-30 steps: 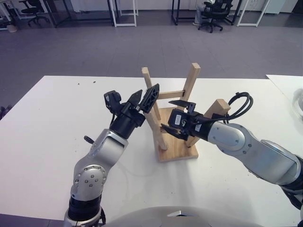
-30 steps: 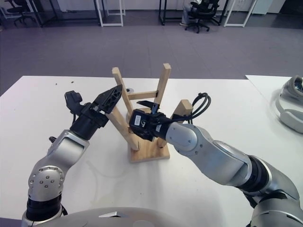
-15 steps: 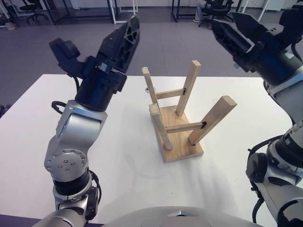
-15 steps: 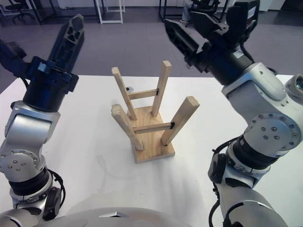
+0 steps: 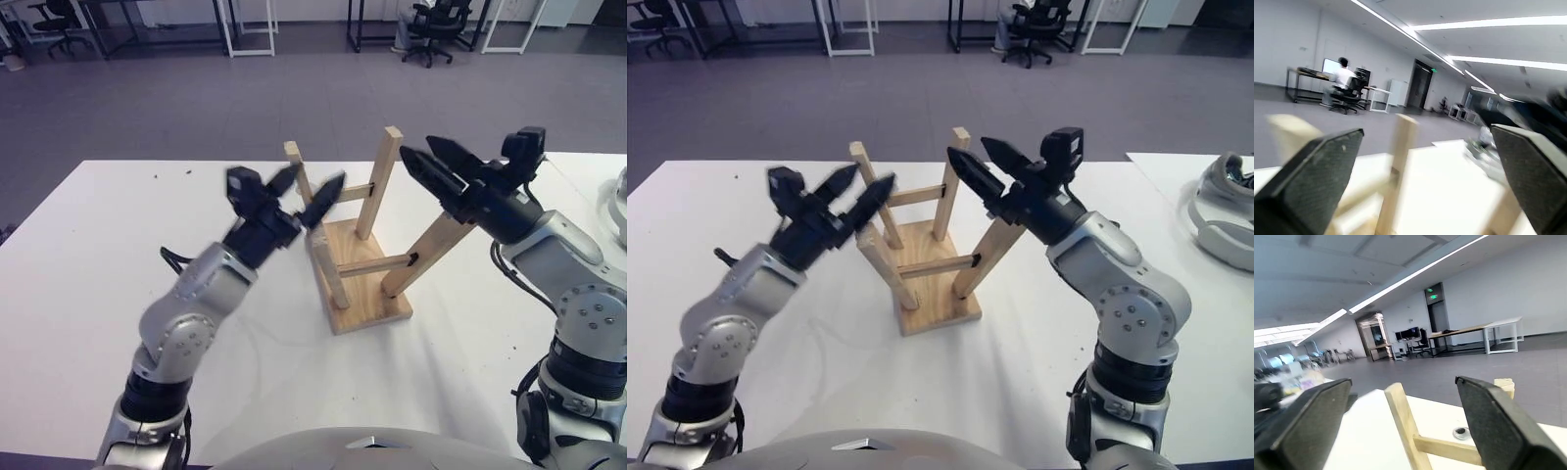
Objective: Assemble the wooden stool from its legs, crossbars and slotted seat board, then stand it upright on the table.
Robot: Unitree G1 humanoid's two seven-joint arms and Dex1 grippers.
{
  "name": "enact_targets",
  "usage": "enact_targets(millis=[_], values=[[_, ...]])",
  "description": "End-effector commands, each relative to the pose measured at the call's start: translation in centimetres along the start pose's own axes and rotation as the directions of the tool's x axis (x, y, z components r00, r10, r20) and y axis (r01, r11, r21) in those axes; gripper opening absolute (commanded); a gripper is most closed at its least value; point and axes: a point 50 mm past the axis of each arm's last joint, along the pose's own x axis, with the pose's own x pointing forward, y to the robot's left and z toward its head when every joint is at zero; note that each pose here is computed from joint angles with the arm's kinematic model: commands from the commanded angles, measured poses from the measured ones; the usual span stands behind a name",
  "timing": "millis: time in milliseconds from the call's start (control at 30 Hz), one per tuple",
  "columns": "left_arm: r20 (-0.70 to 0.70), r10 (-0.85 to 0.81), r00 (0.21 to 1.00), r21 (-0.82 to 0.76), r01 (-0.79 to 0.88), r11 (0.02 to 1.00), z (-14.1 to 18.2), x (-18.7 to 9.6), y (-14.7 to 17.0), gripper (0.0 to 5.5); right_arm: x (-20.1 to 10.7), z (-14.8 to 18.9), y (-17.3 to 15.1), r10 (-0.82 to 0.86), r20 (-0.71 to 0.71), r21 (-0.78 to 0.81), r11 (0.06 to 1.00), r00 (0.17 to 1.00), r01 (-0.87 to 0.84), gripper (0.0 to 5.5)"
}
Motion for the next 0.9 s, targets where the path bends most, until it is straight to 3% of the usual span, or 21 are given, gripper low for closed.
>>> enact_targets(millis=[33, 100, 167, 267, 333, 433, 633, 800, 900], values=[[0.172, 0.109, 0.979, -0.042, -0.103, 0.994, 4.5, -1.3, 1.0, 4.78, -2.5, 1.8, -3.9, -0.242, 0.119, 0.087, 0.969, 0.963, 0.233, 3.95], [0.057, 0.228, 0.972, 0.04, -0.23, 0.972, 2.8, -3.2, 1.6, 4.78, -4.1, -1.0, -4.5, -0.367, -0.006, 0.026, 0.93, 0.93, 0.367, 3.95], [-0.139, 0.354, 0.925, 0.116, -0.34, 0.933, -1.1, -5.5, 1.5, 4.78, -6.1, -4.7, -3.1, -0.42, -0.154, -0.058, 0.907, 0.894, 0.417, 3.95], [-0.342, 0.402, 0.849, 0.255, -0.327, 0.91, -5.6, -7.7, -0.9, 4.78, -7.3, -6.8, -0.9, -0.511, -0.184, -0.141, 0.859, 0.839, 0.492, 3.95], [-0.333, 0.401, 0.853, 0.301, -0.307, 0.903, -6.0, -6.6, -2.4, 4.78, -5.7, -6.5, 1.2, -0.48, -0.176, -0.259, 0.865, 0.859, 0.43, 3.95], [-0.279, 0.431, 0.858, 0.373, -0.317, 0.872, -4.9, -5.1, -3.5, 4.78, -2.8, -6.2, 4.2, -0.37, -0.261, -0.492, 0.846, 0.892, 0.206, 3.95], [-0.37, 0.491, 0.789, 0.445, -0.313, 0.839, -7.0, -5.5, -4.4, 4.78, -0.5, -6.5, 6.1, -0.252, -0.391, -0.63, 0.775, 0.885, -0.057, 3.95], [-0.371, 0.561, 0.74, 0.589, -0.279, 0.758, -5.9, -8.7, -0.1, 4.78, -2.5, -6.2, 2.5, -0.439, -0.341, -0.607, 0.778, 0.832, 0.162, 3.95], [-0.272, 0.549, 0.79, 0.674, -0.25, 0.695, -2.4, -8.0, 3.1, 4.78, -2.4, -4.8, 0.5, -0.48, -0.25, -0.53, 0.794, 0.841, 0.296, 3.95]])
